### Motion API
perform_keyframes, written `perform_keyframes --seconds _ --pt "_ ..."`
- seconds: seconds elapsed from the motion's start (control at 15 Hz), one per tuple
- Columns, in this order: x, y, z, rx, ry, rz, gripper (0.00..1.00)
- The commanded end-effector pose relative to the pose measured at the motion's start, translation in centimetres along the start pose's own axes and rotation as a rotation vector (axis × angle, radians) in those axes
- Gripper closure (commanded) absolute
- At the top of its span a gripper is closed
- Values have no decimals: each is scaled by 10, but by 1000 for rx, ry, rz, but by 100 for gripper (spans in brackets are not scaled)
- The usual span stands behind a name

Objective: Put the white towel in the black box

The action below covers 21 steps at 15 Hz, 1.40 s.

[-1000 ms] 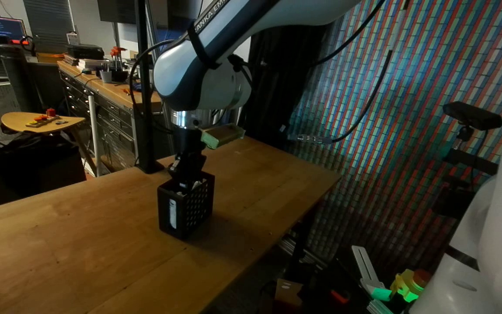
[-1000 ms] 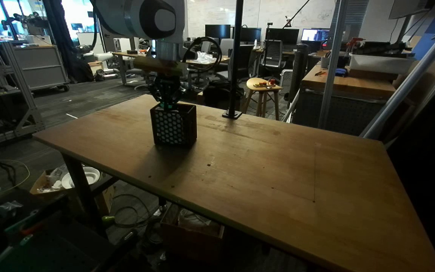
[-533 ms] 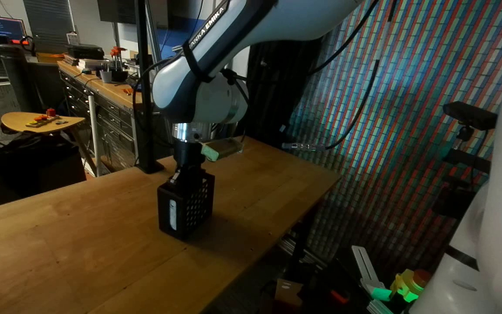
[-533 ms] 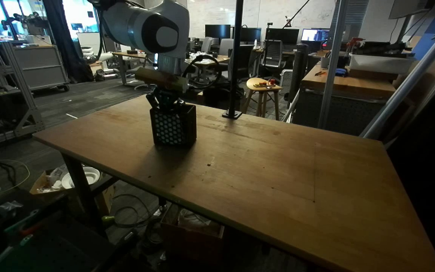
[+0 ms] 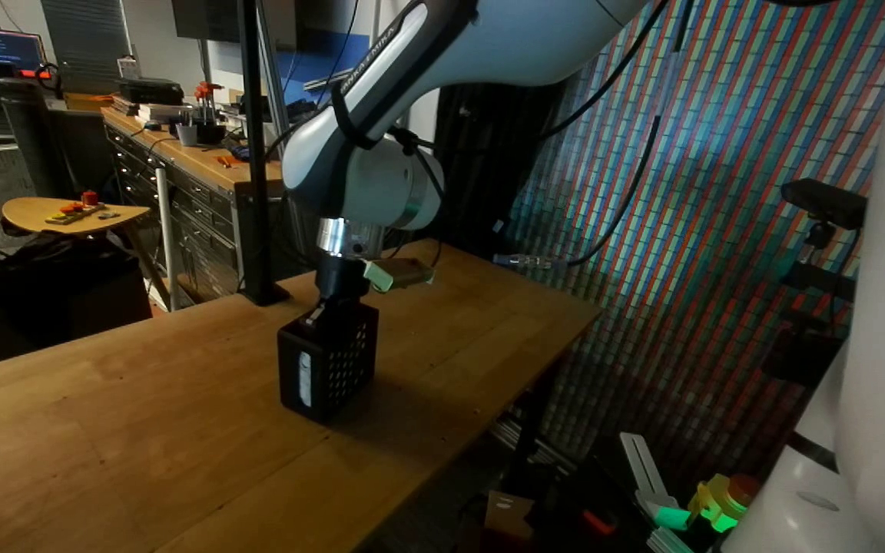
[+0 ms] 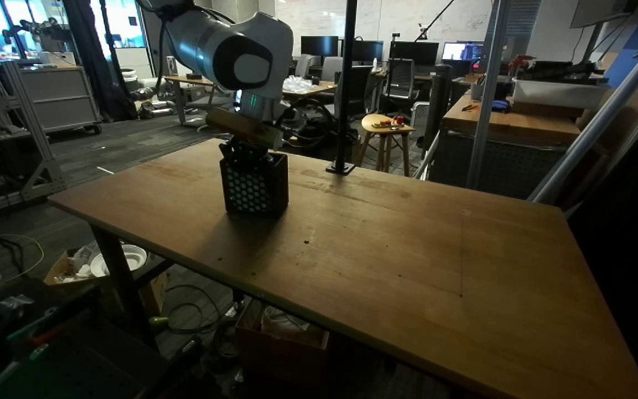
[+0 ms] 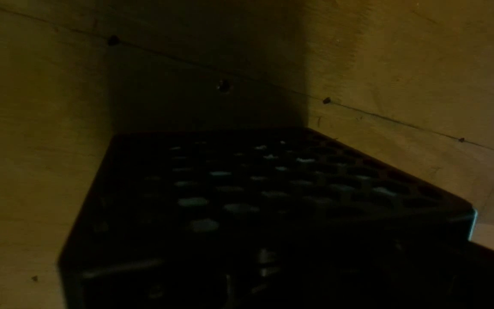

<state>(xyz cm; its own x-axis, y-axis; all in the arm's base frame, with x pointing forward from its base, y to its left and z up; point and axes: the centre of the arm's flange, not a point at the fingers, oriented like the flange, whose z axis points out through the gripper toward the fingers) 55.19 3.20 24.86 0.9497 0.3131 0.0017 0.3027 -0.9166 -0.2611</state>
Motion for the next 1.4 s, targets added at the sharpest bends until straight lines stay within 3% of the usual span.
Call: perform_keyframes --seconds 0.0,0.73,0.8,0.87,1.07,1.13,1.33 --pt "-8 3 -1 11 8 0 97" --pt "-6 -3 -77 -149 47 -6 94" --pt "-8 0 -83 -157 56 11 88" --pt "-10 3 -88 -163 67 31 69" --pt "-14 8 -103 -135 131 89 50" --pt "-4 12 -86 -142 91 52 66" --pt "-6 13 -95 -138 110 71 49"
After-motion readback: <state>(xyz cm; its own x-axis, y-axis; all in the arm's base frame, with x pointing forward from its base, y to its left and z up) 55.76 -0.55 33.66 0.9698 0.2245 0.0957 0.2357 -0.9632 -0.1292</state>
